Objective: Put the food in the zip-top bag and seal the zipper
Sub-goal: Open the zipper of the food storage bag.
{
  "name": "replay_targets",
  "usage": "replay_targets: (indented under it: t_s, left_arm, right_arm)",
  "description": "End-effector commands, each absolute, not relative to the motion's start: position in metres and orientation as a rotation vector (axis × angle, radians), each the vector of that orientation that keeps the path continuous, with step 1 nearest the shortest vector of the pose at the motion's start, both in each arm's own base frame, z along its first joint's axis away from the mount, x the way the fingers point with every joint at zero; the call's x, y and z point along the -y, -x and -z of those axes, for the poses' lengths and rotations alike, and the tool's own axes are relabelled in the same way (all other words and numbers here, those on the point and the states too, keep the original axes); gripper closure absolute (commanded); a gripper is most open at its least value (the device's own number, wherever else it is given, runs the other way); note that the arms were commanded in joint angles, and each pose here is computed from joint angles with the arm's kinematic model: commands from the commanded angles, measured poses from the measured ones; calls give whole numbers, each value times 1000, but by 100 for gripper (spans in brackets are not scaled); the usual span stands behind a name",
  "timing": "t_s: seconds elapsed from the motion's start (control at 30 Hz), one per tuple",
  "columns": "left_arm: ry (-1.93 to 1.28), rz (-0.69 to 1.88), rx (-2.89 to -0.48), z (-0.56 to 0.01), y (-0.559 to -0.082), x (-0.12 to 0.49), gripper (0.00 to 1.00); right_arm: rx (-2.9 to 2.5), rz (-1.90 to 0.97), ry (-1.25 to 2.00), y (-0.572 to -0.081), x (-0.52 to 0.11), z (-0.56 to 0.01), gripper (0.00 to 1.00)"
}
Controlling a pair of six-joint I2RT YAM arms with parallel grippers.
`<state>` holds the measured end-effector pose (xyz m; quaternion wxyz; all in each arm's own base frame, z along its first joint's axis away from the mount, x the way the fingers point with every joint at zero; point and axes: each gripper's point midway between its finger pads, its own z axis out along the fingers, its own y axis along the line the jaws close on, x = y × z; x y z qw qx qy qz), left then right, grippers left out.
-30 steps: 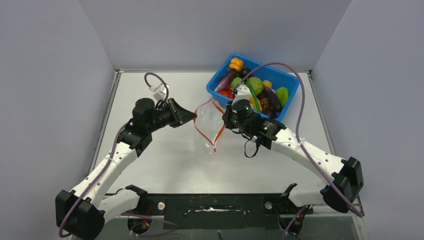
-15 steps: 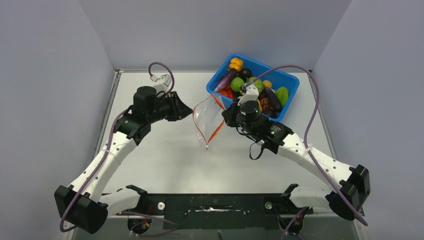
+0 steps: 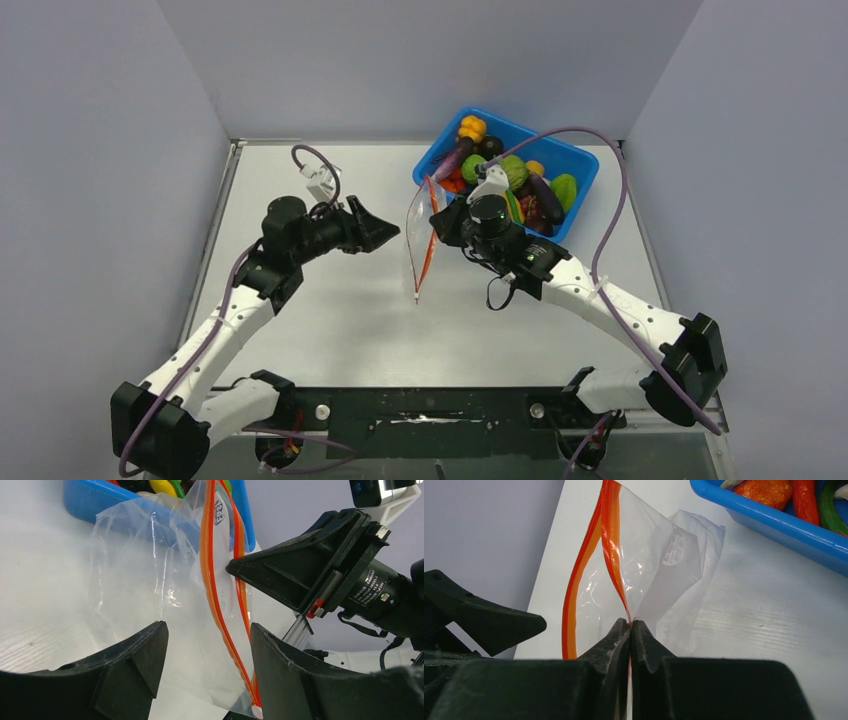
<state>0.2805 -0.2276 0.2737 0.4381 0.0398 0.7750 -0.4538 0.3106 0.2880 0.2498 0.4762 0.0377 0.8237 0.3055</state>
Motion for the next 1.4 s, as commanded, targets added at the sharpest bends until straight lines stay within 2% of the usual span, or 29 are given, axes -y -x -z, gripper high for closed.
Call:
replay_targets:
  t_s: [0.0,0.17,0.23,0.4,0.53,0.67,0.83,1.03,1.17,1.37]
  left_arm:
    - [-160,1241,-1770,-305,-286,242,39]
    - [-130,1249,-1842,-287,-298,257,39]
    - [-114,1165,-1888,-276,-305,258,40]
    - [-67,895,-1947,-258,-326,243,48]
    - [-34,827,-1916,-265,-331,232,64]
    - [-10,722,-1865,-280,-334,213,100]
    - [41,481,-1786,-309,-335,167,100]
    - [94,265,-1731,-329,-335,127,100]
    - [47,287,-1772,-316,-332,135,100]
    - [-76,435,-1763,-304,-312,157,100]
  right_arm:
    - [-1865,-858,-153,-323,-297,-301,100]
    - [-1872,-863,-141,-326,-305,-301,100]
    - [-1874,-864,-144,-327,-307,-300,100]
    - [-1883,-862,-134,-325,-308,-296,100]
    - [-1895,-846,-108,-323,-307,-291,100]
    - [-1901,-799,-73,-322,-299,-284,100]
    - [-1959,-641,-79,-326,-259,-263,100]
    - [-1971,-632,-93,-322,-229,-227,100]
    - [-2048,-668,-24,-318,-246,-198,100]
    - [-1963,-862,146,-308,-278,-216,99]
